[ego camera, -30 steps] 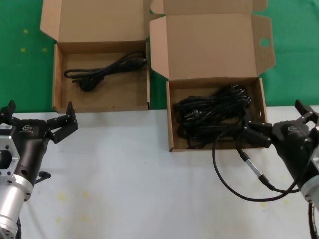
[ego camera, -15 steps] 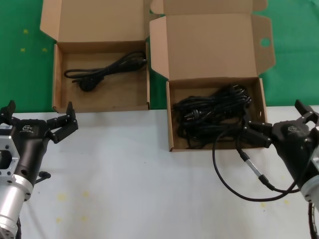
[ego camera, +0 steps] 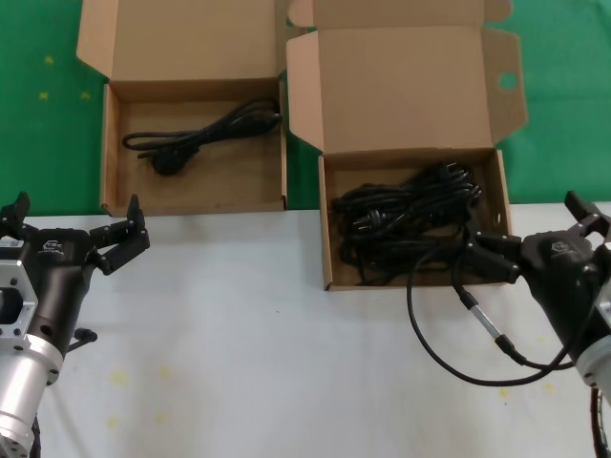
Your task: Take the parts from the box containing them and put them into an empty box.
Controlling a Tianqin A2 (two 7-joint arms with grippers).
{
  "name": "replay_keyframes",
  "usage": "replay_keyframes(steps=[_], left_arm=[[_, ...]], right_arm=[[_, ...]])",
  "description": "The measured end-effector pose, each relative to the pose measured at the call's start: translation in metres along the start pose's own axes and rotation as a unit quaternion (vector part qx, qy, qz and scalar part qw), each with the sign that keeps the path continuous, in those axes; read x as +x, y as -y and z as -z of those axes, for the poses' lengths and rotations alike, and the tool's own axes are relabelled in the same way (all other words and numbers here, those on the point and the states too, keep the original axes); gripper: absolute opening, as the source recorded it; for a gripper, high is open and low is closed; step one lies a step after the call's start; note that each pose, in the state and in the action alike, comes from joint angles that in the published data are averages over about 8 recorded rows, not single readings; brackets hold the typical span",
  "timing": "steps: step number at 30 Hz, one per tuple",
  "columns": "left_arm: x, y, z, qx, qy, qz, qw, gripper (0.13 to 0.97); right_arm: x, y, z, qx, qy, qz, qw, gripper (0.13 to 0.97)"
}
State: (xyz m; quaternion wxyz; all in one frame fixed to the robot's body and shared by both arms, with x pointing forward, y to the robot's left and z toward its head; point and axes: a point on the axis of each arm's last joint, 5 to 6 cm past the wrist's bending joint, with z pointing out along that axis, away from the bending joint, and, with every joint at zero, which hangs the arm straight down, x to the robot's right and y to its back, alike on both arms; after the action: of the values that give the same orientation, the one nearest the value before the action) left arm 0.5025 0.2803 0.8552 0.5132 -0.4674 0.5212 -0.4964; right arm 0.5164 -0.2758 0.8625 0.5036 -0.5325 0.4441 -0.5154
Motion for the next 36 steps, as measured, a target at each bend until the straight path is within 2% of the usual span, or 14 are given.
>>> replay_keyframes(steps=[36], left_arm=[[0.0000,0.0000,0.0000,0.000,0.000,0.000,1.0000,0.966]], right_arm=[[0.0000,0.0000,0.0000,0.000,0.000,0.000,1.000,0.966]])
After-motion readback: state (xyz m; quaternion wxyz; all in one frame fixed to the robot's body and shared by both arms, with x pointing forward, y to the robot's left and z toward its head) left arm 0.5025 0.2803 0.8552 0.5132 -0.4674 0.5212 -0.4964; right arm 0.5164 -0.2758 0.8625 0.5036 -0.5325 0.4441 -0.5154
